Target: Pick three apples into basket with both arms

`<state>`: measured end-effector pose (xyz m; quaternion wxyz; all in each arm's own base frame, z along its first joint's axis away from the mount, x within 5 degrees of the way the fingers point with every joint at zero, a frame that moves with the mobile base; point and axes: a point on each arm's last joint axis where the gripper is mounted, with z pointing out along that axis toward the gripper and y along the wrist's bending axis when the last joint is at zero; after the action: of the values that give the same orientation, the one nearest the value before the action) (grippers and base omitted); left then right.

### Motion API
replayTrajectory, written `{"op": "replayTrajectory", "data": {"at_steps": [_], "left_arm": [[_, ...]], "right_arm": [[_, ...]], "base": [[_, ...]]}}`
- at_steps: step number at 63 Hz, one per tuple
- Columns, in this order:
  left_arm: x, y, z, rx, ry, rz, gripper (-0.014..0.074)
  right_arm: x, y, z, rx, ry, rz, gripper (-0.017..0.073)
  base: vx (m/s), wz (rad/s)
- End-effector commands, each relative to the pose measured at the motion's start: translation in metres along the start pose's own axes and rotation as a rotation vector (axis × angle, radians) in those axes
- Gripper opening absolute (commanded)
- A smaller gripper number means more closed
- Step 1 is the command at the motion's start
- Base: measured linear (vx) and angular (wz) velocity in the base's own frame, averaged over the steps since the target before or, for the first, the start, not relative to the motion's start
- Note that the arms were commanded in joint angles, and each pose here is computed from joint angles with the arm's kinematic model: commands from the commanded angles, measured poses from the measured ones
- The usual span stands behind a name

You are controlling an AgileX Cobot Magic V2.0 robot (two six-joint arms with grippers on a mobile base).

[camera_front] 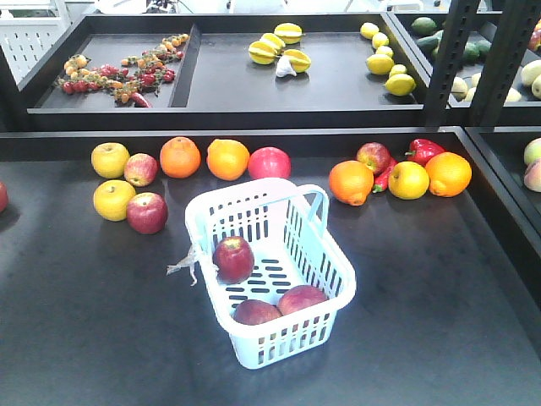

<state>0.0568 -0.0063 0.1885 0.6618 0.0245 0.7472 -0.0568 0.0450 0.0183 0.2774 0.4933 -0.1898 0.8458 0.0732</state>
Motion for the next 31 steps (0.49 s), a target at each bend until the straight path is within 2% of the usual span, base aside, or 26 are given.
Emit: {"op": "replayTrajectory", "data": {"at_steps": [1, 17, 31], "left_arm": [[-0.0017, 0.0024, -0.0014, -0.043, -0.102, -0.012, -0.0006], [-0.0091, 0.0071, -0.0026, -0.130, -0.187, -0.057, -0.0006], [-0.0099, 0.0100, -0.0032, -0.182, -0.199, -0.056, -0.0006]], "right_arm": [[-0.0122, -0.0019, -0.0035, 0.019, -0.077, -0.005, -0.0001], [-0.0121, -0.0019, -0.0035, 0.019, -0.076, -0.005, -0.0001], [-0.0121, -0.0019, -0.0035, 0.019, -0.076, -0.005, -0.0001]], "base": [[0.00, 0.00], [0.00, 0.00], [0.00, 0.00]]}}
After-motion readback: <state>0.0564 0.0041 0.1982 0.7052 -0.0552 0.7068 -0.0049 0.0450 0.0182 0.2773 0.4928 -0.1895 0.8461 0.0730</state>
